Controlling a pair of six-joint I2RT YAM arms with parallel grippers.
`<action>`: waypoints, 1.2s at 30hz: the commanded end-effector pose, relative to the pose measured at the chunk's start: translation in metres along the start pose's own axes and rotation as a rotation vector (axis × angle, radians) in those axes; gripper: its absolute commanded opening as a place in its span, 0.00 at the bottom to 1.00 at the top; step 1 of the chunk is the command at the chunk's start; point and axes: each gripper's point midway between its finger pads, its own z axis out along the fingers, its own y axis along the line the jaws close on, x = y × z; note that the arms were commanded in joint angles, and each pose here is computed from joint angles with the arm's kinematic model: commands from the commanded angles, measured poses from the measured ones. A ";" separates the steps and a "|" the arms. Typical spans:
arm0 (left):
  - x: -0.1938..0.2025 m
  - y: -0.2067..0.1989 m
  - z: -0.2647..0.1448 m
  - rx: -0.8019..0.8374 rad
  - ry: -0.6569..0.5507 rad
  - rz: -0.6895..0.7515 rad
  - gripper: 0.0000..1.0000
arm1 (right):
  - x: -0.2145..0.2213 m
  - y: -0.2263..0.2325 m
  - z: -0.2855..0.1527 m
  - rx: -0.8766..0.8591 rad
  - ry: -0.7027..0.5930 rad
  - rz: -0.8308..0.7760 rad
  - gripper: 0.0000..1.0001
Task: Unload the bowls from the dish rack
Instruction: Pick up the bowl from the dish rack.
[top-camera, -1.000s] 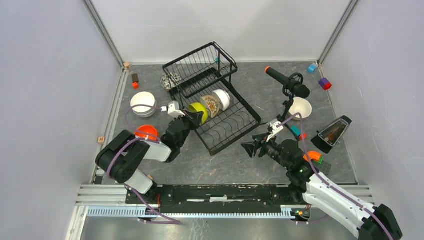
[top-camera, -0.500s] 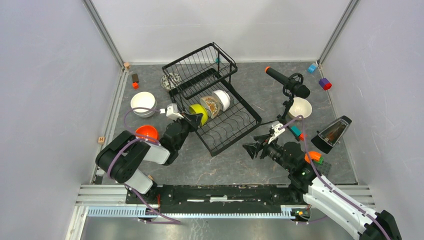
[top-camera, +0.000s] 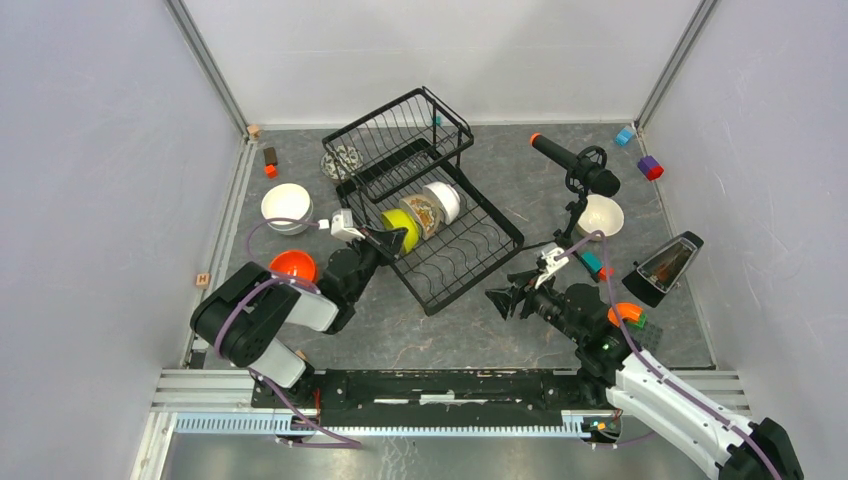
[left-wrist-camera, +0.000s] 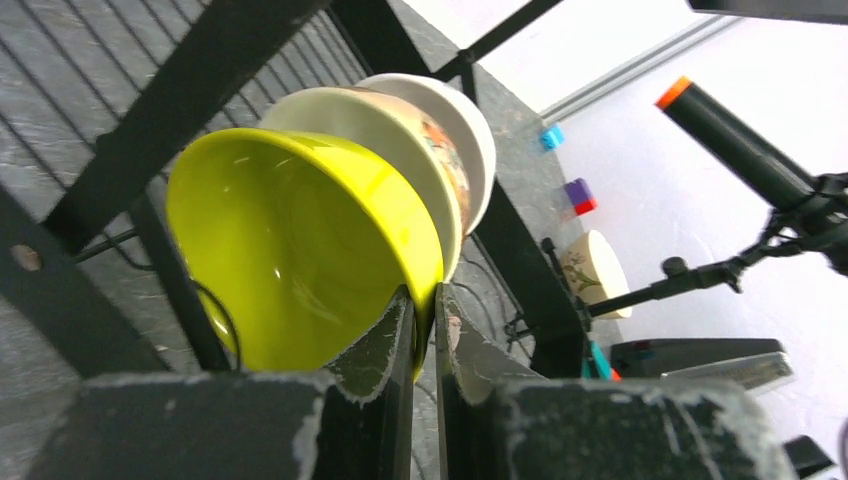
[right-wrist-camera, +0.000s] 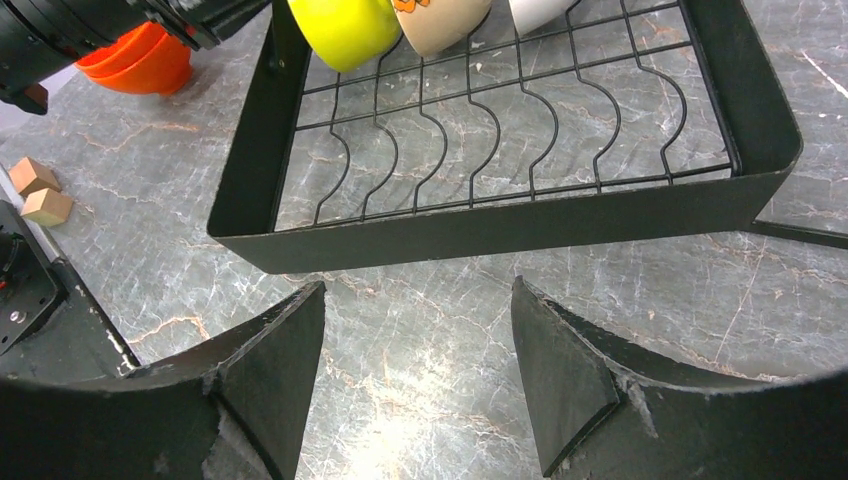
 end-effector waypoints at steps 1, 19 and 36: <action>-0.027 -0.050 -0.001 0.199 -0.088 -0.110 0.02 | 0.002 0.001 0.002 -0.011 -0.009 -0.005 0.74; -0.035 -0.066 -0.013 0.282 -0.105 -0.187 0.02 | -0.005 0.004 0.002 -0.017 -0.012 -0.016 0.74; -0.021 -0.096 -0.069 0.293 0.058 -0.118 0.02 | -0.025 0.008 0.001 -0.011 0.009 -0.048 0.75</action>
